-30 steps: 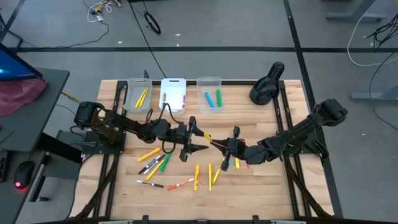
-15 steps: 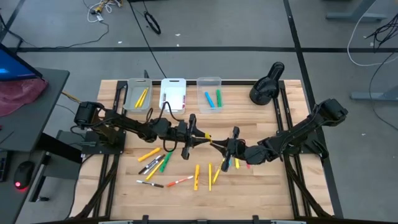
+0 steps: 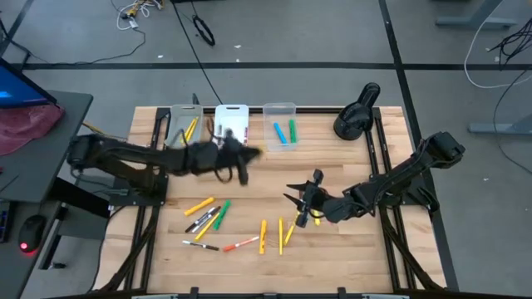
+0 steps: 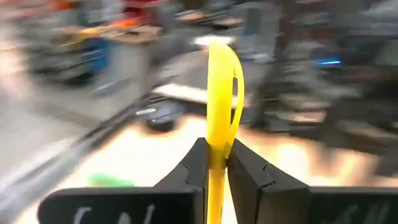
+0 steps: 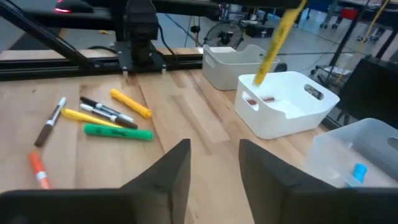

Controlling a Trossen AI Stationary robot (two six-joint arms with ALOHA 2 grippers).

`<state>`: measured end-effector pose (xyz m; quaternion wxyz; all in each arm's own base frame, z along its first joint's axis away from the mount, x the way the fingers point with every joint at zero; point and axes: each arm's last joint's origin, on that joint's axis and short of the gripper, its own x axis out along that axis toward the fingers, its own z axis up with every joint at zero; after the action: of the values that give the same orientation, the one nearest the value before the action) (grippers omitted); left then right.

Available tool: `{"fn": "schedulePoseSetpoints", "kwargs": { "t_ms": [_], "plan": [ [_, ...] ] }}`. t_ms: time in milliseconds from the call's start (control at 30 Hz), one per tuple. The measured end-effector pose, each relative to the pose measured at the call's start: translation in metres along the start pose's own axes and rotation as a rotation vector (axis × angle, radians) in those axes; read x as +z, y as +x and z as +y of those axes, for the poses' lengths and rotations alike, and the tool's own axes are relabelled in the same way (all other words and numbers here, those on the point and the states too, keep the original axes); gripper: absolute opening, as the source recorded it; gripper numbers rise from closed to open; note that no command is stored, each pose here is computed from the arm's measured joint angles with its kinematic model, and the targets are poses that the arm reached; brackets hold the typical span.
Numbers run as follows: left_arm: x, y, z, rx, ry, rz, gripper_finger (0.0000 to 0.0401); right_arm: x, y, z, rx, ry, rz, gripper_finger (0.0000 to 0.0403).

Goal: Pick & Place Markers
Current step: Put the yellow marker into the gray bin

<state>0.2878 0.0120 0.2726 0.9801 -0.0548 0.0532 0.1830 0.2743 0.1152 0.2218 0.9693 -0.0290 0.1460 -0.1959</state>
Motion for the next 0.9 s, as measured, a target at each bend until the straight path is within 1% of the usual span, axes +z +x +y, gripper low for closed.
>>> {"fn": "schedulePoseSetpoints", "kwargs": {
  "t_ms": [67, 167, 267, 333, 467, 633, 700, 833, 900],
  "plan": [
    [0.003, -0.004, 0.024, 0.135, -0.038, 0.048, 0.0039, 0.0, 0.002, -0.002, -0.009, 0.002, 0.001, 0.0142],
    [0.002, -0.002, 0.061, 0.278, -0.101, 0.104, 0.0039, 0.001, 0.005, -0.005, -0.025, 0.006, 0.003, 0.0143],
    [-0.005, 0.004, 0.096, 0.36, -0.134, 0.171, 0.0039, 0.001, 0.008, -0.008, -0.038, 0.012, 0.004, 0.0144],
    [-0.013, 0.005, 0.113, 0.406, -0.139, 0.238, 0.0039, 0.002, 0.009, -0.01, -0.043, 0.014, 0.004, 0.0144],
    [-0.016, -0.002, 0.134, 0.486, -0.128, 0.311, 0.0039, 0.002, 0.009, -0.01, -0.044, 0.015, 0.004, 0.0144],
    [-0.013, -0.031, 0.152, 0.595, -0.15, 0.41, 0.0039, 0.002, 0.01, -0.011, -0.047, 0.013, 0.005, 0.0144],
    [-0.012, -0.045, 0.16, 0.671, -0.167, 0.449, 0.0039, 0.002, 0.011, -0.012, -0.053, 0.015, 0.005, 0.0144],
    [-0.013, -0.07, 0.178, 0.858, -0.192, 0.527, 0.0039, 0.003, 0.015, -0.017, -0.073, 0.018, 0.007, 0.0144],
    [-0.017, -0.078, 0.188, 0.92, -0.225, 0.563, 0.0039, 0.003, 0.017, -0.019, -0.082, 0.023, 0.009, 0.0144]
  ]
}}
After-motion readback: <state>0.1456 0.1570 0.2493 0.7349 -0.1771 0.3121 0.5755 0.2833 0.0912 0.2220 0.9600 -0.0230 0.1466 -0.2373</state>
